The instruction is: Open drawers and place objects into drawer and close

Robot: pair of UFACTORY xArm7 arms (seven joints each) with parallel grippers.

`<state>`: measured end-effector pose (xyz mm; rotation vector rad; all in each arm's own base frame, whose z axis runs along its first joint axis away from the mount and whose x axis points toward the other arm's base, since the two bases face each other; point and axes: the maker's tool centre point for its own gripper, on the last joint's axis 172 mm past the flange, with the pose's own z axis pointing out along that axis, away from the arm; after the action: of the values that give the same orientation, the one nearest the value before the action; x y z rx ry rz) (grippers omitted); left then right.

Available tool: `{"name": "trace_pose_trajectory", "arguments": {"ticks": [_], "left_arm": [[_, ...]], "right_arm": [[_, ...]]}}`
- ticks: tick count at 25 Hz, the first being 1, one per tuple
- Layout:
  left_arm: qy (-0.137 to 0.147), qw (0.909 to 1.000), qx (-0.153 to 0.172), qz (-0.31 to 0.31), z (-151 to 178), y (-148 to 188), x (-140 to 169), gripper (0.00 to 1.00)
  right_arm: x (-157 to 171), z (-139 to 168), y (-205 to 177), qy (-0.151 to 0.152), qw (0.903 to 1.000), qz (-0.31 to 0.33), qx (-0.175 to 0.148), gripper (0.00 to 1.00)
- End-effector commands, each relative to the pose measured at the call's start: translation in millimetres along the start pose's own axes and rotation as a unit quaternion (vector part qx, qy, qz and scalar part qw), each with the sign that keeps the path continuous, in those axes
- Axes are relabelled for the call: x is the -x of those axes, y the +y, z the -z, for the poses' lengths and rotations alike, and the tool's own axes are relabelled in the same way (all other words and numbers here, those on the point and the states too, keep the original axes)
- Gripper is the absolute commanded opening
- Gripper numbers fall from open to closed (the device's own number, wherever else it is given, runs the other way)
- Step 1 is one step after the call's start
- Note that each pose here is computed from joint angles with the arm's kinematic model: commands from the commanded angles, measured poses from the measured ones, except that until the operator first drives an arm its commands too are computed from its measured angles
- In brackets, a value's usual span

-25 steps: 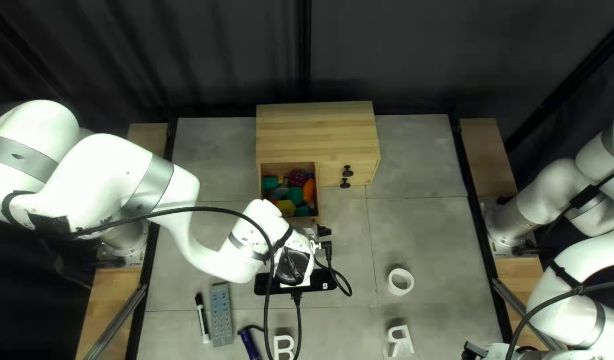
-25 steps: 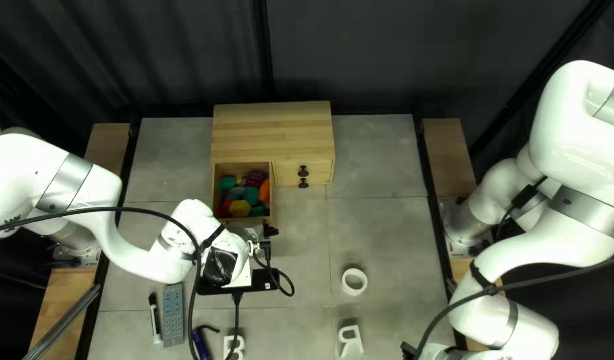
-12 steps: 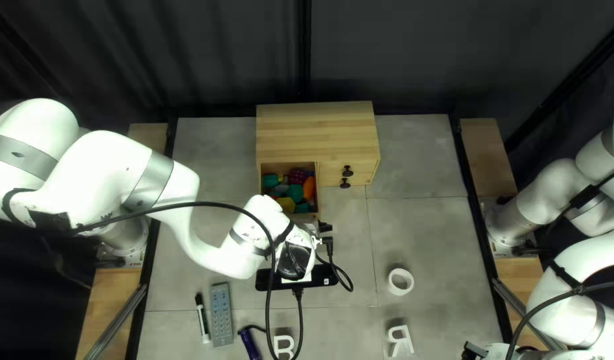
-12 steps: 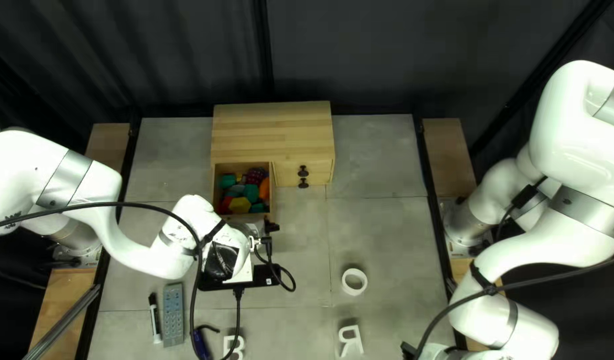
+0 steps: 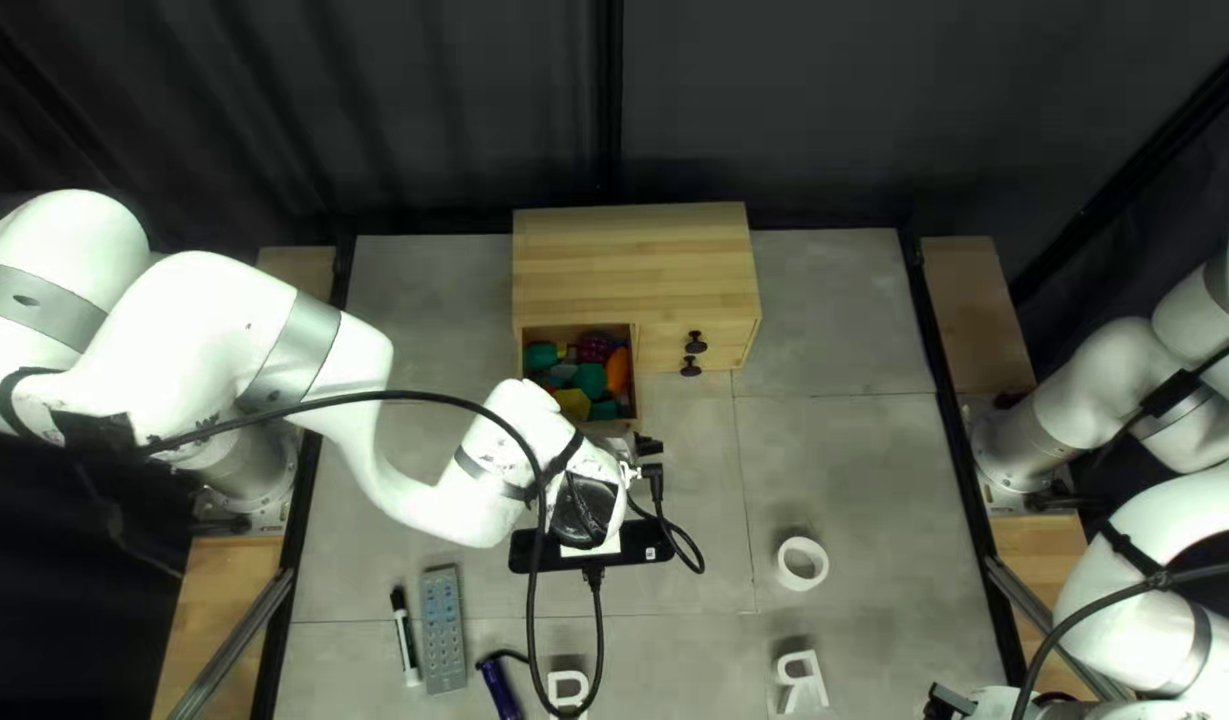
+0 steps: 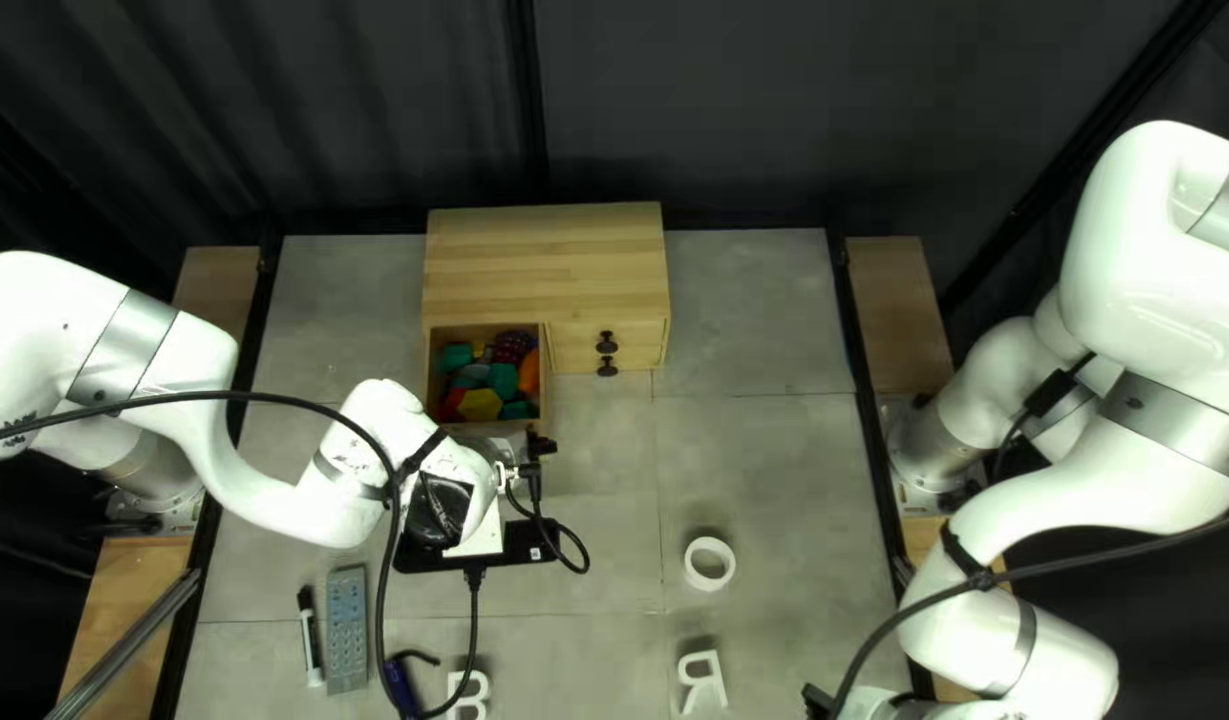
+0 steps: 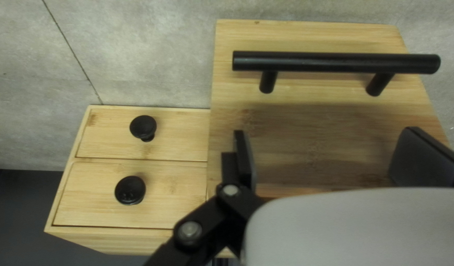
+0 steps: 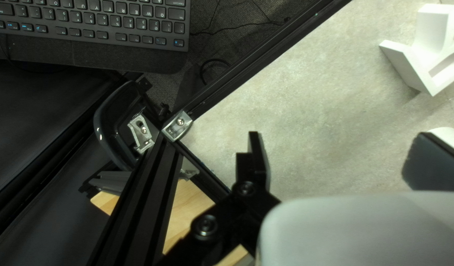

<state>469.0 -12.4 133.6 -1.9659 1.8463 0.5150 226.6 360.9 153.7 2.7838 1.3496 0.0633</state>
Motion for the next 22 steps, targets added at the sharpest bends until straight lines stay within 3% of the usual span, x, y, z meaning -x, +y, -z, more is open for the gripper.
{"name": "trace_pose_trajectory", "arguments": {"ticks": [1,22], "left_arm": [[0.002,1.0000,0.002,0.001,-2.8,2.1,1.2,1.00],[0.002,0.9999,0.016,0.000,-13.8,13.7,8.3,1.00]], "right_arm": [[0.0,0.0,0.0,0.000,1.0000,0.000,0.000,1.00],[0.0,0.0,0.0,0.000,1.0000,0.000,0.000,1.00]]}}
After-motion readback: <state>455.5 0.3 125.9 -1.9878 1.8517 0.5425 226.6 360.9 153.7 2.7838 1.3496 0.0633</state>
